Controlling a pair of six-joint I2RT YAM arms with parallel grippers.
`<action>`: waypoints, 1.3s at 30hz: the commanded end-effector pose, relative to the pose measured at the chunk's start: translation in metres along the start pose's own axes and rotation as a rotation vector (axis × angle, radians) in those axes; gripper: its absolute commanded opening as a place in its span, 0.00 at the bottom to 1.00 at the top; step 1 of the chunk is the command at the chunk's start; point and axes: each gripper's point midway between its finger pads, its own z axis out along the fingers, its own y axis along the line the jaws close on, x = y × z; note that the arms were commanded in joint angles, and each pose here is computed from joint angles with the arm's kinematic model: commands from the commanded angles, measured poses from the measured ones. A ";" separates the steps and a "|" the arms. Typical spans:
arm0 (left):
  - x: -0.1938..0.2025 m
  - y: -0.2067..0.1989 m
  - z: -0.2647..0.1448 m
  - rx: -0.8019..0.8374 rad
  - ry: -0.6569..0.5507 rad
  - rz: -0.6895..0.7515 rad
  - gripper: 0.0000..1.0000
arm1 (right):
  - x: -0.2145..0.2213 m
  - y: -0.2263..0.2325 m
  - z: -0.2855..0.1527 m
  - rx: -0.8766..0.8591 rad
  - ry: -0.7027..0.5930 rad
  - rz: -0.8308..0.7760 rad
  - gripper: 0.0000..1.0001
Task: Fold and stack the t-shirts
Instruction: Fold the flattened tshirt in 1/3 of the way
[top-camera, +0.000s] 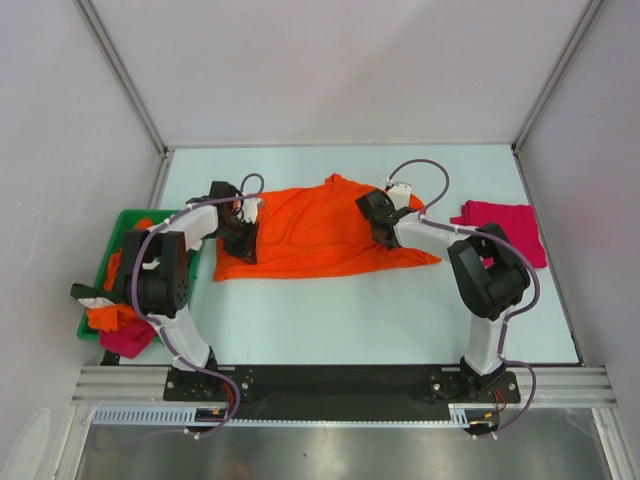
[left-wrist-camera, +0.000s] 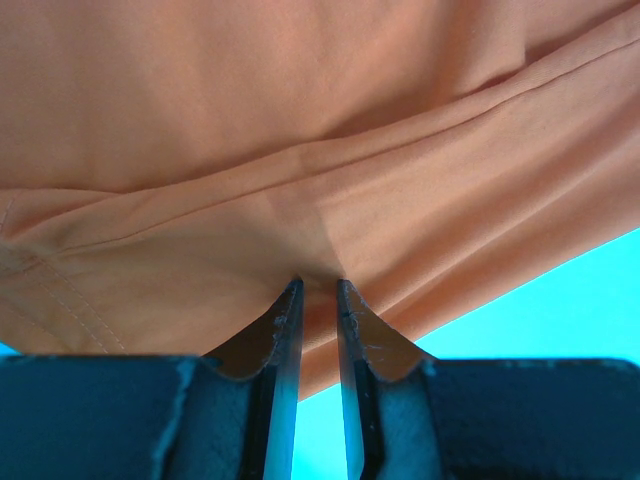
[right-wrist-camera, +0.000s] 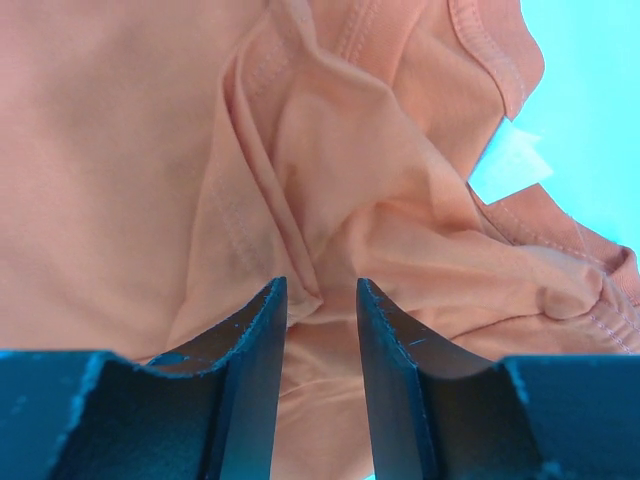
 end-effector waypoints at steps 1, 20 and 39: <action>-0.007 -0.010 -0.004 0.023 -0.022 0.006 0.25 | -0.033 0.015 -0.011 -0.030 -0.072 0.031 0.39; -0.004 -0.010 0.000 0.029 -0.009 0.006 0.25 | -0.016 0.016 0.007 -0.018 -0.022 0.017 0.25; -0.005 -0.010 0.004 0.035 -0.006 -0.003 0.23 | -0.060 0.044 -0.010 -0.098 -0.123 0.046 0.00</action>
